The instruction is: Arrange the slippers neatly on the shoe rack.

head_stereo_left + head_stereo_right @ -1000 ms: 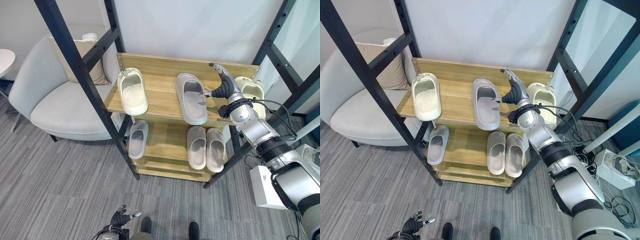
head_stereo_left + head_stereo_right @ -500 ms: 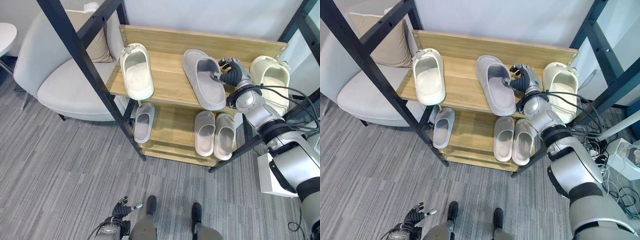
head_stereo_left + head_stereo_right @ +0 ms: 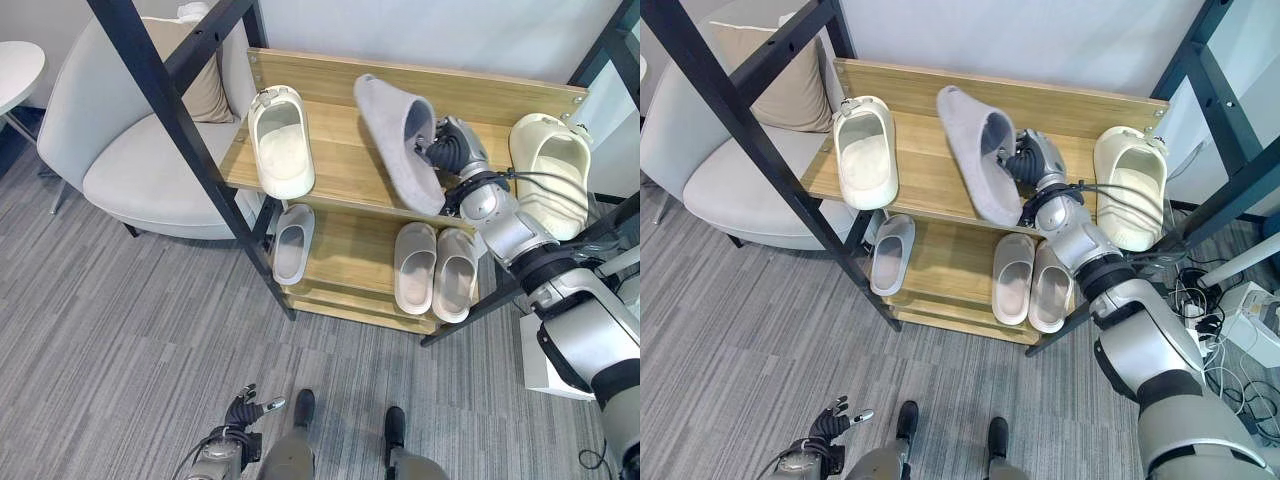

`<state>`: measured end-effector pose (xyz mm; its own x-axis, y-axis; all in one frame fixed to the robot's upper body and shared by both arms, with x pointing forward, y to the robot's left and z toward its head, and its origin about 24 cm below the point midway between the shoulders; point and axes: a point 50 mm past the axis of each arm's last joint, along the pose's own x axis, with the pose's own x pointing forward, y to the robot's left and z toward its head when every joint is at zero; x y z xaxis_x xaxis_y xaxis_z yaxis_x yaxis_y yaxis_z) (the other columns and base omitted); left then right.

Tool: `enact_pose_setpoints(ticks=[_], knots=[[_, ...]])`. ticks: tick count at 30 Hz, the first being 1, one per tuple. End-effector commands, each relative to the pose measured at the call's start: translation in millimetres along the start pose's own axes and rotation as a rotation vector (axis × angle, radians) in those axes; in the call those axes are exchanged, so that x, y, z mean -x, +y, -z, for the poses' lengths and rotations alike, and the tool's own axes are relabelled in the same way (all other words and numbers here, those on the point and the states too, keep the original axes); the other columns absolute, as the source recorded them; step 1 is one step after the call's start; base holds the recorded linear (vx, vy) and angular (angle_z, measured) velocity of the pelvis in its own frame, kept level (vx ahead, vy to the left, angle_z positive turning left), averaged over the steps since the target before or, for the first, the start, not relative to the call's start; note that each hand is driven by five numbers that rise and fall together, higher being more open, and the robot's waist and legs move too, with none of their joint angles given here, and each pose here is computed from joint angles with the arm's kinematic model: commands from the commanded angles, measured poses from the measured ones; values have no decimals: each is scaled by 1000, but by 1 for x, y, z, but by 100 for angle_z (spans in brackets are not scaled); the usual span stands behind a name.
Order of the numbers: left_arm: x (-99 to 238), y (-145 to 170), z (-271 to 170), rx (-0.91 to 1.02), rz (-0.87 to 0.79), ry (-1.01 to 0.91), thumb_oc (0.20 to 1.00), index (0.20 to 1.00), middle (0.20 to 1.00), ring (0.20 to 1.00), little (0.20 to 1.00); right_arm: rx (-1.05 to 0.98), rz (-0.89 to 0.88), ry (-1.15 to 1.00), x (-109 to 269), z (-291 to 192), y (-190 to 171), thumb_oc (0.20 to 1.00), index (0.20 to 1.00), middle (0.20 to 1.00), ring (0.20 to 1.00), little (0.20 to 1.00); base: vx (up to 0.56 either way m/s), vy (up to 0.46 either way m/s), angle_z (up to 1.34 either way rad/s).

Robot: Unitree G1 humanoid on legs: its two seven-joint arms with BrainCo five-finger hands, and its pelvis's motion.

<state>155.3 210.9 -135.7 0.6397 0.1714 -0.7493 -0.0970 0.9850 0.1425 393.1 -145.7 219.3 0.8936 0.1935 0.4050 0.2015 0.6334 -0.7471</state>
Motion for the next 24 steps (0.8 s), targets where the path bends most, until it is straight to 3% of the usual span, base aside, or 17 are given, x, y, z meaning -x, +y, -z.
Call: enact_pose_setpoints(ticks=[1,13,18,24], knots=[[-4,10,-9,-43,-24,-17,1000,1000,1000,1000,1000,-38,132,-135,2,-18,-38,200,200,200,200,200,36,-29,1],[2,10,12,-47,-21,45,1000,1000,1000,1000,1000,-233,242,-354,70,-36,-56,200,200,200,200,200,8,-11,-1],[6,10,23,-52,-27,79,1000,1000,1000,1000,1000,-386,118,-570,102,-78,-43,200,200,200,200,200,0,0,0],[9,7,31,-52,-30,100,1000,1000,1000,1000,1000,-500,-46,-685,116,-106,-19,200,200,200,200,200,0,0,0]])
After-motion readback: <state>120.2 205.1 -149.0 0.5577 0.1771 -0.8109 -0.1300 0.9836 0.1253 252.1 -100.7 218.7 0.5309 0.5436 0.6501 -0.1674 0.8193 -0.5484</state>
